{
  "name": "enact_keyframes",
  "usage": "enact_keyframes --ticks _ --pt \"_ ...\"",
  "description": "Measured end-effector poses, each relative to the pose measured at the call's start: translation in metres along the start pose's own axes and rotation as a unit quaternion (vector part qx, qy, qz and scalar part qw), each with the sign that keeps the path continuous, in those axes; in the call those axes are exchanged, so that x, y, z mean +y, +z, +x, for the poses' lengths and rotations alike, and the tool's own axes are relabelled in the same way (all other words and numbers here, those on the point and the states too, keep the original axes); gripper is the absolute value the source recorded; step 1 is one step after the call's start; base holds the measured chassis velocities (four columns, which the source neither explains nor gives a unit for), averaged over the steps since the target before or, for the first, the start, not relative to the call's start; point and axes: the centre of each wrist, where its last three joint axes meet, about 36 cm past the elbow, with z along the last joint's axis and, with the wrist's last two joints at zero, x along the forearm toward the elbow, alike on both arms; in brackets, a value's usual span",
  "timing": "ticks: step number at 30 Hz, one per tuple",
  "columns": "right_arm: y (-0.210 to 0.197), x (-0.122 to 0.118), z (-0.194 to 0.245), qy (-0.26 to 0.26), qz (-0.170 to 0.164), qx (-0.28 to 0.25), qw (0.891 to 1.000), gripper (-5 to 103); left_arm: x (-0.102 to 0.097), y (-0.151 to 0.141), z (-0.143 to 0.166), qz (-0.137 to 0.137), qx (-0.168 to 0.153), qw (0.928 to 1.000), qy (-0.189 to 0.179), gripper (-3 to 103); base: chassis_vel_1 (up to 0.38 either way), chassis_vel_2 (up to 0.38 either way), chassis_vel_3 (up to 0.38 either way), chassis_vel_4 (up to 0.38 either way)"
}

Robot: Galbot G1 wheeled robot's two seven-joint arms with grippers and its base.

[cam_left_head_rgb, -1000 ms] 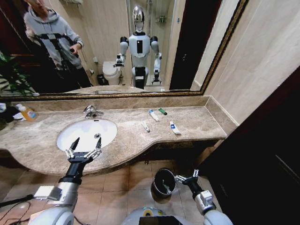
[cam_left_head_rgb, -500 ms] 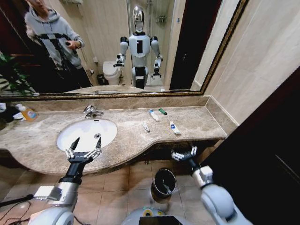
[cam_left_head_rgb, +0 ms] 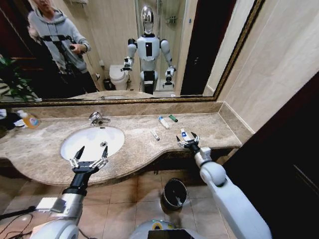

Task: Pick up the trash from the sink and place it in the trash bin.

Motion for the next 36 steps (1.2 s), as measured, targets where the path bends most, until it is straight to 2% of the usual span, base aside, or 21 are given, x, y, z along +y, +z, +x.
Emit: enact_keyframes --ticks 8,16,23,25,33,35,36 --pt "0.011 -0.006 -0.044 0.0 -0.003 0.032 0.999 100 0.0 0.0 0.0 0.0 0.0 1.0 0.0 100 0.0 0.0 0.0 0.0" --pt "0.019 -0.016 -0.087 0.018 -0.002 0.037 0.999 100 0.0 0.0 0.0 0.0 0.0 1.0 0.0 100 0.0 0.0 0.0 0.0" --pt "0.032 -0.033 -0.098 0.032 -0.003 0.044 0.999 100 0.0 0.0 0.0 0.0 0.0 1.0 0.0 100 0.0 0.0 0.0 0.0" --pt "0.034 -0.036 -0.099 0.033 -0.005 0.046 0.998 103 0.0 0.0 0.0 0.0 0.0 1.0 0.0 100 0.0 0.0 0.0 0.0" --pt "0.045 -0.04 -0.093 0.033 -0.007 0.051 0.998 77 0.0 0.0 0.0 0.0 0.0 1.0 0.0 100 0.0 0.0 0.0 0.0" --pt "0.045 -0.04 -0.093 0.033 -0.007 0.051 0.998 77 0.0 0.0 0.0 0.0 0.0 1.0 0.0 100 0.0 0.0 0.0 0.0" --pt "0.045 -0.04 -0.093 0.033 -0.007 0.051 0.998 73 0.0 0.0 0.0 0.0 0.0 1.0 0.0 100 0.0 0.0 0.0 0.0"
